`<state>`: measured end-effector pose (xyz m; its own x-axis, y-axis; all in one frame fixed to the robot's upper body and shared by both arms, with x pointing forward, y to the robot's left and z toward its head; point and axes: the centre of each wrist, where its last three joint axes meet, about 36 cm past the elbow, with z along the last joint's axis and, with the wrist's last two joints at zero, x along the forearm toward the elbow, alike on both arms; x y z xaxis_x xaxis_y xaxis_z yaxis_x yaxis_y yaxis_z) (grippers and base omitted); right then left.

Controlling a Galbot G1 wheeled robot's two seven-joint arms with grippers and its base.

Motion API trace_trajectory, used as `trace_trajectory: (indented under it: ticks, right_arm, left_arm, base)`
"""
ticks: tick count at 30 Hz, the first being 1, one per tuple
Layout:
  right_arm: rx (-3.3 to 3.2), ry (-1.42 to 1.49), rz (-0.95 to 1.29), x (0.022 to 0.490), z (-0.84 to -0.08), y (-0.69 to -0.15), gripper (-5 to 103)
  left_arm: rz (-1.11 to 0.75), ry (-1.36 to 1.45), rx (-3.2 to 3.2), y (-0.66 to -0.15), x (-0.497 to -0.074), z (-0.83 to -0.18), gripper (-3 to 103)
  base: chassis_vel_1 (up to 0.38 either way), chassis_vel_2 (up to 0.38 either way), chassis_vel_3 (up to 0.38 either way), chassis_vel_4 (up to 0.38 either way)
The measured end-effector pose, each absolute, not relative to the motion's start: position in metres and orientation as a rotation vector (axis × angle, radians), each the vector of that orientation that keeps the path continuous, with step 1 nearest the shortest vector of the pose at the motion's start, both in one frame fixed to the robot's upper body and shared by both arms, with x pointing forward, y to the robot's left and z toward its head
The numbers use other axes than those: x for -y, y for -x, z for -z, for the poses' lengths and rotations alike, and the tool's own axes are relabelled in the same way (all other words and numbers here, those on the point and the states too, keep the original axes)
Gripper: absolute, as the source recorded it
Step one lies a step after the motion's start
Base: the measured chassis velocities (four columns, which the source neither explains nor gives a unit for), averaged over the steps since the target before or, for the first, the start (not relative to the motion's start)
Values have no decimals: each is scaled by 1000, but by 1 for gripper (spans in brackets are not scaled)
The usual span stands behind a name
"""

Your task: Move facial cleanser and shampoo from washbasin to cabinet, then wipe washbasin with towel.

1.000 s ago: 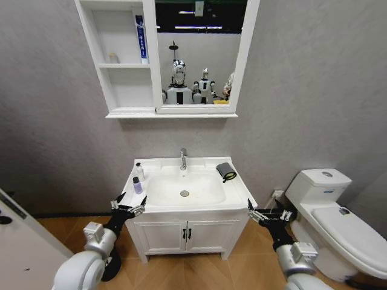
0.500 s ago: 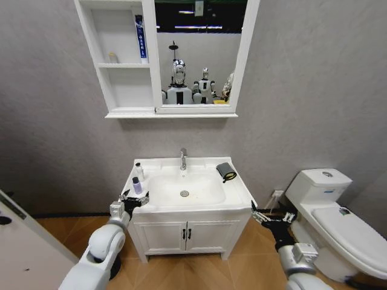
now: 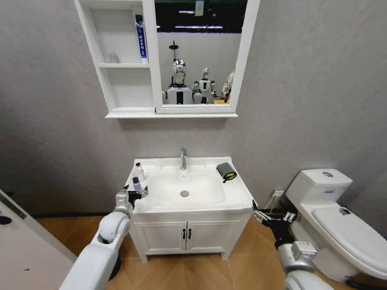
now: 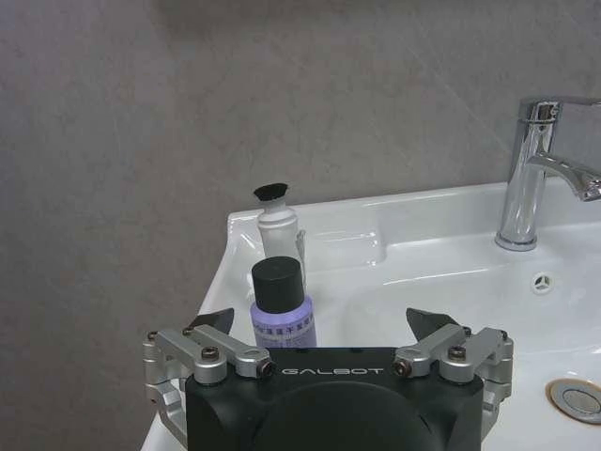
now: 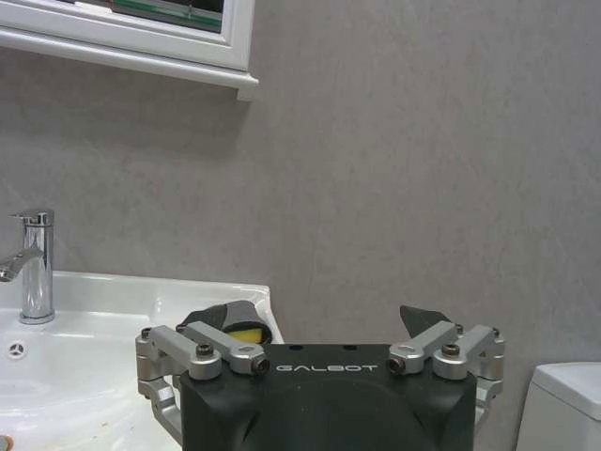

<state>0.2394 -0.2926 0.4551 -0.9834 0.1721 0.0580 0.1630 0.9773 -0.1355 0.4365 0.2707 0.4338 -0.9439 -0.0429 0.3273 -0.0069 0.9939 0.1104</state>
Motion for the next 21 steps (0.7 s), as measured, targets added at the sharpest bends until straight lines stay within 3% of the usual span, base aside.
trace_trajectory:
  ticks: [21]
  right_arm:
    - [3051,269,-202,294,-449,-240,100]
  left_arm:
    - [49,-96,2879,-449,-279,-384,100]
  base:
    - [0,0,0,0]
